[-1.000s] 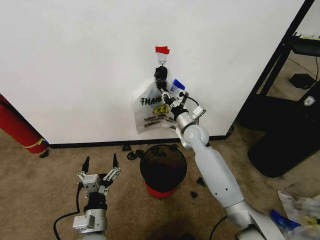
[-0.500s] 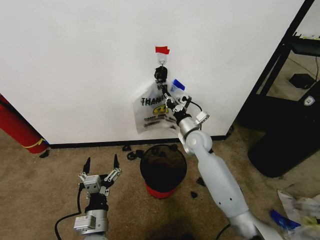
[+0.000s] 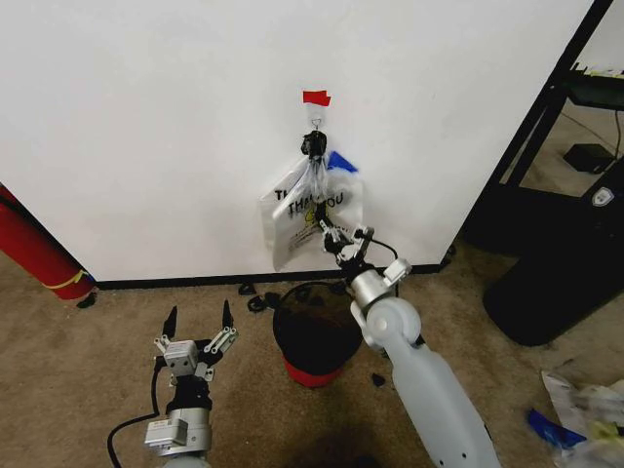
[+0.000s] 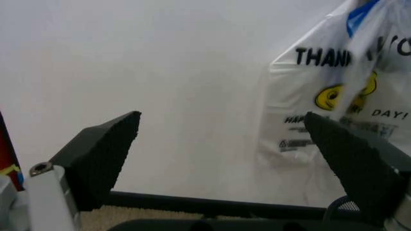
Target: Pick up the garbage bag from the wall and place it over the trash bin.
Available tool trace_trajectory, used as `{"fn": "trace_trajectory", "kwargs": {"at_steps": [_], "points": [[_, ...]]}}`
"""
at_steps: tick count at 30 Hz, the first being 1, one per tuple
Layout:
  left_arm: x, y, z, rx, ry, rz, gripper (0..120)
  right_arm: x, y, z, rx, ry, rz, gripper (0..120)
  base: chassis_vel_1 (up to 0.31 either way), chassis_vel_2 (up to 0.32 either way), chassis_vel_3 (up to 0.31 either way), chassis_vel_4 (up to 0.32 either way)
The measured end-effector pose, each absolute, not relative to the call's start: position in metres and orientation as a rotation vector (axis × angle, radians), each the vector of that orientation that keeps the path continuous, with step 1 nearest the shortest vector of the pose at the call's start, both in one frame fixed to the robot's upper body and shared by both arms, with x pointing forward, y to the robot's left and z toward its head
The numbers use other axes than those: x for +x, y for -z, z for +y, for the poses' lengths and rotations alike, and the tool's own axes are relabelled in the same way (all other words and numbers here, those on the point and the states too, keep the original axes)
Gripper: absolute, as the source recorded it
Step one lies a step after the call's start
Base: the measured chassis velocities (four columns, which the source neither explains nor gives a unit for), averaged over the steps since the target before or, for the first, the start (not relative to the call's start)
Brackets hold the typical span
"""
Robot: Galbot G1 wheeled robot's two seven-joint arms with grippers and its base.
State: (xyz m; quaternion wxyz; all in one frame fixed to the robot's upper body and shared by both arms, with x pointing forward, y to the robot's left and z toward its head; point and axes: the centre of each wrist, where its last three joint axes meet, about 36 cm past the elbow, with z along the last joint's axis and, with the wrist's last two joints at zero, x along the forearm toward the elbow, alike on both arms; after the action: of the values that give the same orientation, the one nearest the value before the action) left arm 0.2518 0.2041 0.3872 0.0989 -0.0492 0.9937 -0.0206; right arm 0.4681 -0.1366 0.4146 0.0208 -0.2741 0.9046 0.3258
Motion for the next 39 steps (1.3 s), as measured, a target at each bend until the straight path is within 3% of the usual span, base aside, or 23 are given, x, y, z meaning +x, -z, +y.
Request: {"fn": "trace_trajectory", "kwargs": {"at_steps": [39], "points": [[0.258, -0.386, 0.197, -0.08, 0.086, 2.942, 100, 0.283, -0.356, -0.163, -0.637, -0.569, 2.986, 0, 0.0, 0.0, 0.0, 0.0]]}}
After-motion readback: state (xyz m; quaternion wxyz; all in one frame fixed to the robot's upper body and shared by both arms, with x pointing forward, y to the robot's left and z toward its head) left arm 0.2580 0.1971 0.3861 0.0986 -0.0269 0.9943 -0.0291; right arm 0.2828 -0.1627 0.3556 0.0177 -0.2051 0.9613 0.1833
